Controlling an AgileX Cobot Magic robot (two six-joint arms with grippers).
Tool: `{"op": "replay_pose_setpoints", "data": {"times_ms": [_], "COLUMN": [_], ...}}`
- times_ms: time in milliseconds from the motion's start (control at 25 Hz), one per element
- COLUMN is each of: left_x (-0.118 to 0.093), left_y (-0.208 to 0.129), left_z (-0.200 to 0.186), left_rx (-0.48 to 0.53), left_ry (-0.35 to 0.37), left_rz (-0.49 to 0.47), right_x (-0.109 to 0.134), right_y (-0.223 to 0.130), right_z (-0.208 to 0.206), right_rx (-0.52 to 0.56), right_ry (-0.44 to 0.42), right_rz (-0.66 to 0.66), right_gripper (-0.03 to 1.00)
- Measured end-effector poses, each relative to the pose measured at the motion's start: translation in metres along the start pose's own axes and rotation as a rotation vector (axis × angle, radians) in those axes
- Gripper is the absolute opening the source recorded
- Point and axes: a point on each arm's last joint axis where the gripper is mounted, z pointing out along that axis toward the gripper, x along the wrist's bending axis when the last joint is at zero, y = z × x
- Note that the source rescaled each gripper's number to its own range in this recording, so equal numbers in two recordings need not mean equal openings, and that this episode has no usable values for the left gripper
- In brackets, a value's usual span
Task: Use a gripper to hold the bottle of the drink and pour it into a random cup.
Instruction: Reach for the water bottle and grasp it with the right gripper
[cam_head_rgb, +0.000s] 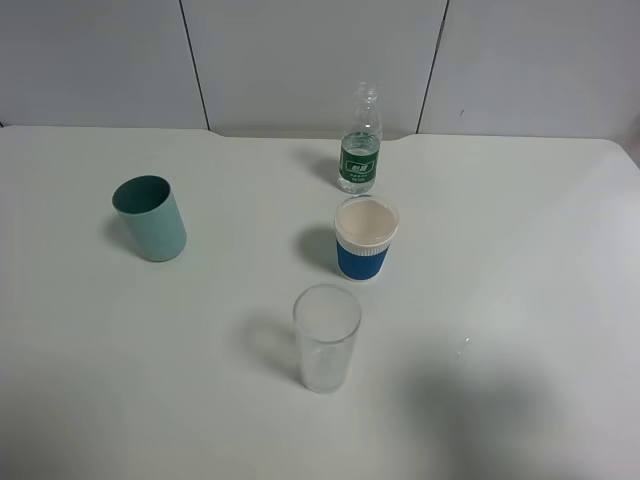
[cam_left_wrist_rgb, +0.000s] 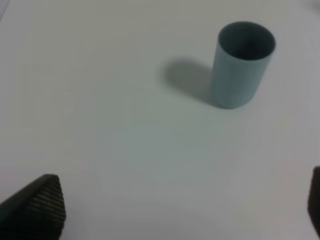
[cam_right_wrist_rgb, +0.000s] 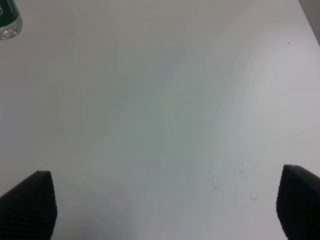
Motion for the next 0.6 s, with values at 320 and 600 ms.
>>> {"op": "replay_pose_setpoints", "data": {"times_ms": [320,600], "left_x": [0.0,0.0], "left_y": [0.0,0.0], "left_z": [0.0,0.0], "left_rx": [0.0,0.0], "left_ry": [0.0,0.0], "left_rz": [0.0,0.0], "right_x": [0.0,0.0], "right_y": [0.0,0.0], "right_z": [0.0,0.0], "right_rx": [0.0,0.0], "right_ry": [0.0,0.0], "right_rz": [0.0,0.0], "right_gripper": [1.0,1.0]}}
